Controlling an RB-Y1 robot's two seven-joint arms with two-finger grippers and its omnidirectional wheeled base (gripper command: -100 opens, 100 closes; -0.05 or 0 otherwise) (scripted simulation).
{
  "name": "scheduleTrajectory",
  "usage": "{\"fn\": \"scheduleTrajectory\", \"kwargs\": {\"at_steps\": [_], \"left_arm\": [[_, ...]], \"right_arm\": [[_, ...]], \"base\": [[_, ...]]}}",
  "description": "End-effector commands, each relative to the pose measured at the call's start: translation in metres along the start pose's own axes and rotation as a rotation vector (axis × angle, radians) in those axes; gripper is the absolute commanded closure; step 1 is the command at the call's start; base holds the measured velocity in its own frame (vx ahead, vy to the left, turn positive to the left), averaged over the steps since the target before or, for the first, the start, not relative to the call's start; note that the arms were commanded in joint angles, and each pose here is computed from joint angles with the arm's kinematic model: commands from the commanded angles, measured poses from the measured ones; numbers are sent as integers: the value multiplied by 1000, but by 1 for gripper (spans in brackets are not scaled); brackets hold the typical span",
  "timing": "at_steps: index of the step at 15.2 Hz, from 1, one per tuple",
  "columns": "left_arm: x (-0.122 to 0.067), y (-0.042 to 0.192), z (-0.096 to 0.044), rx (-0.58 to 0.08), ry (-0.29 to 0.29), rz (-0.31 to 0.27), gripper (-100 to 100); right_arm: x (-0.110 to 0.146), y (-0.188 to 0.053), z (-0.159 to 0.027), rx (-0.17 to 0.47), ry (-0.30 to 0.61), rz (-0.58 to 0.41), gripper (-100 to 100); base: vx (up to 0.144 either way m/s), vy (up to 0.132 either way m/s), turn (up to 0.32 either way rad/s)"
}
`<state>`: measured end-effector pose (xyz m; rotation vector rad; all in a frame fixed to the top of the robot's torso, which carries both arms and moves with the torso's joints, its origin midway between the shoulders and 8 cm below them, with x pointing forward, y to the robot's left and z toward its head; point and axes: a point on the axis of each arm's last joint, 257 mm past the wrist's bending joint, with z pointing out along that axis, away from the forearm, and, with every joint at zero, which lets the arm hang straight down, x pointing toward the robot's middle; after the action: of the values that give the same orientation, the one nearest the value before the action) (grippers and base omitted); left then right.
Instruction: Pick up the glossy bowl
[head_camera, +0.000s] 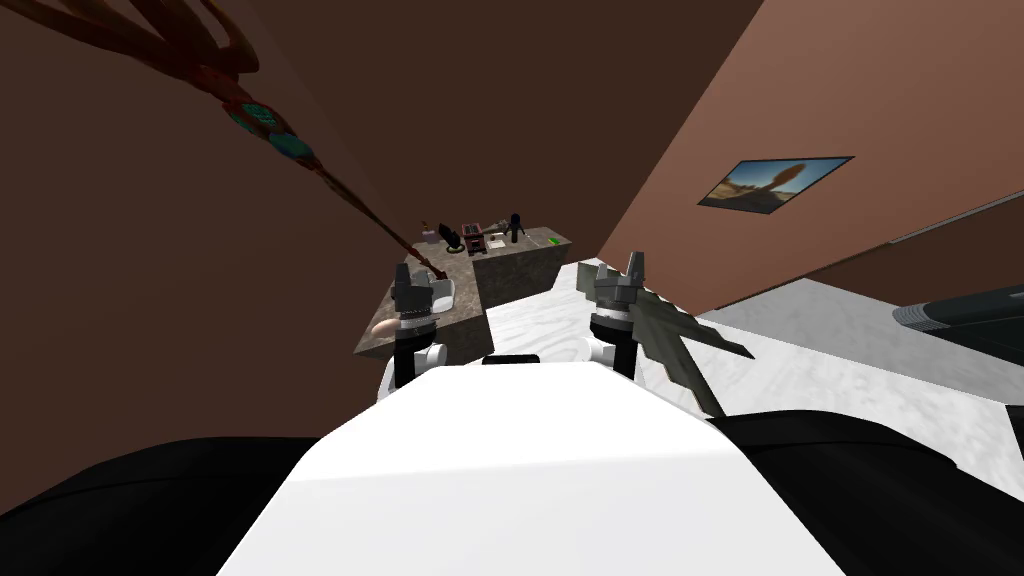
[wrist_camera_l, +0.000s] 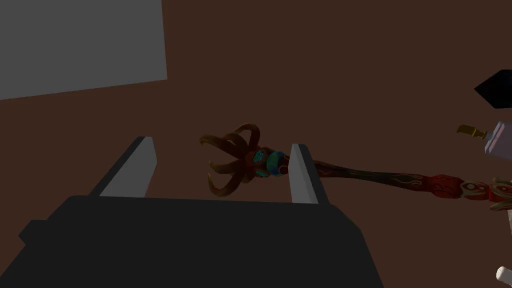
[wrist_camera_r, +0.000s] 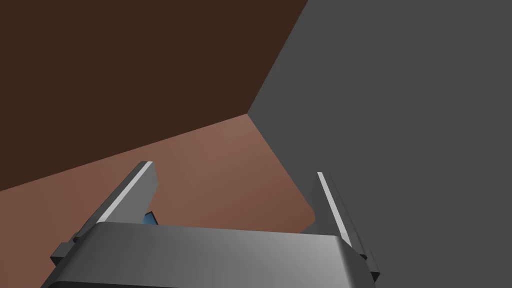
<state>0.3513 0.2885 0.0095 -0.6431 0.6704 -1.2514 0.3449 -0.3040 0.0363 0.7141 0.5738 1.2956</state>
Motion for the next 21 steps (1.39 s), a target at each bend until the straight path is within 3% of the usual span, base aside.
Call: {"fn": "scheduleTrajectory", "kwargs": {"at_steps": [1,15,21], "left_arm": [[-1,9,0,-34,26,9,-100],[-31,75,-8,-290,64,24,-100],[-53,106,-16,-423,58,24,-100]], "right_arm": [[0,0,0,0,0,0,0],[0,0,0,0,0,0,0],[0,0,0,0,0,0,0]], "base": [[-6,-8,-7],[-19,-22,-9],[-13,-21,-14]]}}
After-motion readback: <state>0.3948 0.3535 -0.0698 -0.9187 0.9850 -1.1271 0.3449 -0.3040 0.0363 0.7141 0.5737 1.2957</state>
